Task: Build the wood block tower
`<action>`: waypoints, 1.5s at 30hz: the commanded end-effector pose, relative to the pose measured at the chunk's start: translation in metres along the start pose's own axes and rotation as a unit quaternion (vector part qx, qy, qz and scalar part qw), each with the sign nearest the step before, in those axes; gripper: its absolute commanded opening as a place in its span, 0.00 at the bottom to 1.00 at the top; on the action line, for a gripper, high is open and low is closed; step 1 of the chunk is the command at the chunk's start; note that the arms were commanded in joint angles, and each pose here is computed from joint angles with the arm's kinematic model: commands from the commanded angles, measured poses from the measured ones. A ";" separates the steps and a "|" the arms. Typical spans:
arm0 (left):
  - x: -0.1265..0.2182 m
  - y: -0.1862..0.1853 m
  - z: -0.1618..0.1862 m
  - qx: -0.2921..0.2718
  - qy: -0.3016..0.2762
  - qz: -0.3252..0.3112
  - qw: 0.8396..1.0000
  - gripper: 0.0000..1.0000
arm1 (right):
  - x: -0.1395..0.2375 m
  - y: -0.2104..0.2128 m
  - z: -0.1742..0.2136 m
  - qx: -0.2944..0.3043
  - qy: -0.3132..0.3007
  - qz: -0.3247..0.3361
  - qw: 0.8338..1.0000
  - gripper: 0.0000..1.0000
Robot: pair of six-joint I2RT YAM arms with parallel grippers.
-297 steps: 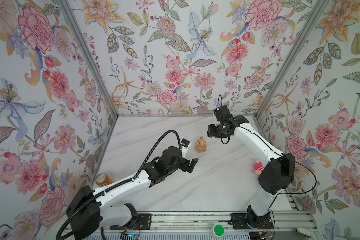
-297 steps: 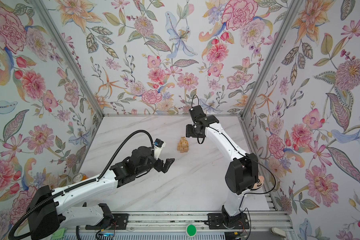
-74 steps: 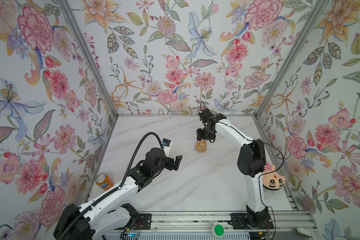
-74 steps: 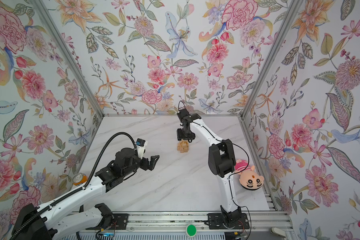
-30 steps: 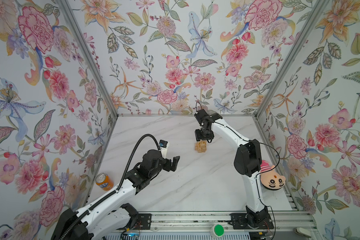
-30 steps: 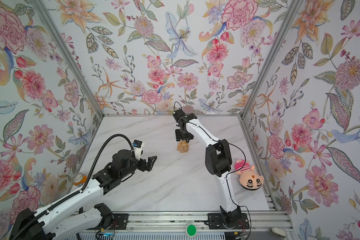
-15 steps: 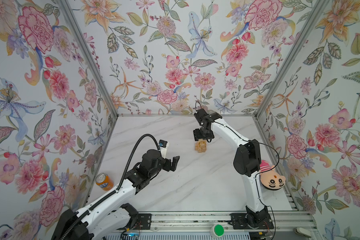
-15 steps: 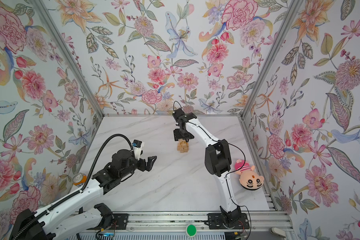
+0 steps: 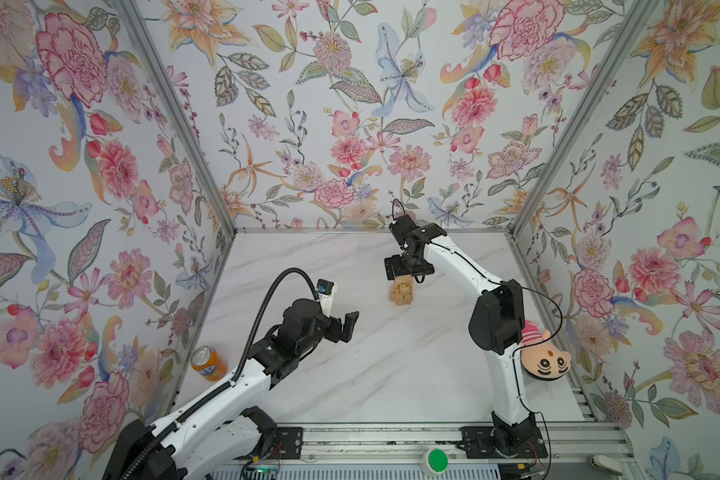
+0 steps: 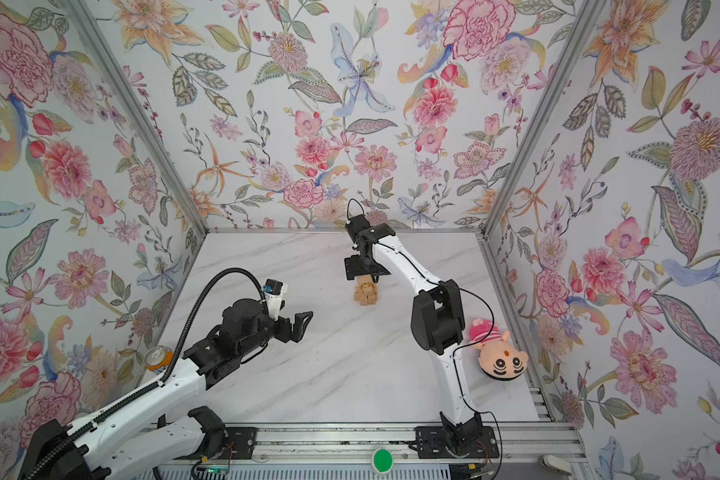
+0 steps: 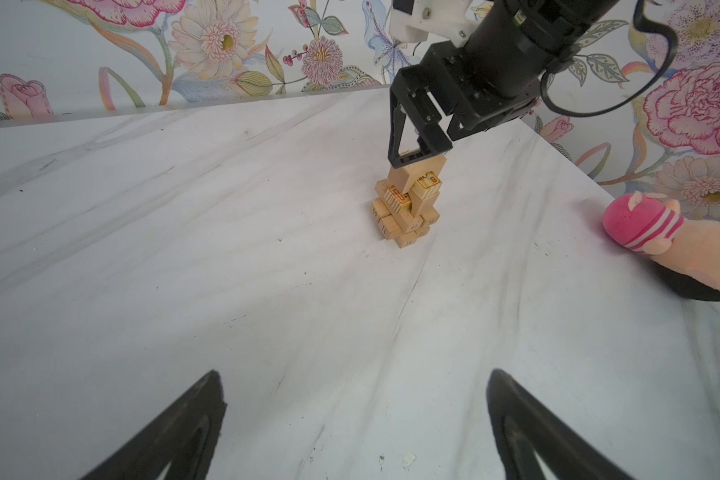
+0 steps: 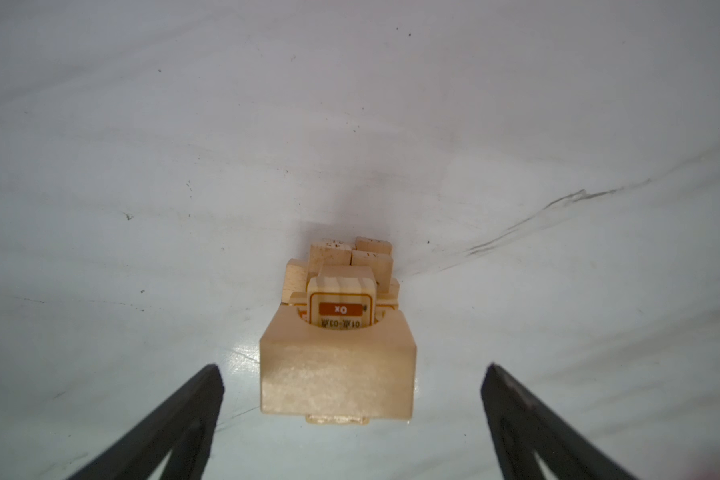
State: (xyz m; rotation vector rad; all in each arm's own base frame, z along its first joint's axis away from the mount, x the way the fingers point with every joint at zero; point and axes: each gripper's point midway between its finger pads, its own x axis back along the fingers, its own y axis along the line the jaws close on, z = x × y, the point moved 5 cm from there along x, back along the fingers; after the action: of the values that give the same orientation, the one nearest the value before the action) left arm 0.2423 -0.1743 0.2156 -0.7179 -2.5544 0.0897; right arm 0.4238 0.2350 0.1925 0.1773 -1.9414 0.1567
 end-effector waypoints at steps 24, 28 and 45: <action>0.042 0.108 0.015 0.053 -0.173 -0.415 0.892 0.99 | 0.007 -0.194 0.168 -0.229 -0.104 0.084 0.964 0.99; 0.036 0.114 0.015 0.021 -0.185 -0.433 0.882 0.99 | 0.007 -0.196 0.172 -0.199 -0.164 0.082 0.963 0.99; 0.031 0.187 0.000 -0.042 -0.197 -0.502 0.841 0.99 | -0.008 -0.225 0.167 -0.174 -0.362 0.113 0.909 0.99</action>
State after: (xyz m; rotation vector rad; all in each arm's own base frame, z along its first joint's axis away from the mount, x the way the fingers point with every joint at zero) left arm 0.3010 -0.0120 0.1816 0.7243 -2.9321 -0.2798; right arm 0.3072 -0.0132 0.1244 -0.2633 -2.5710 -0.1259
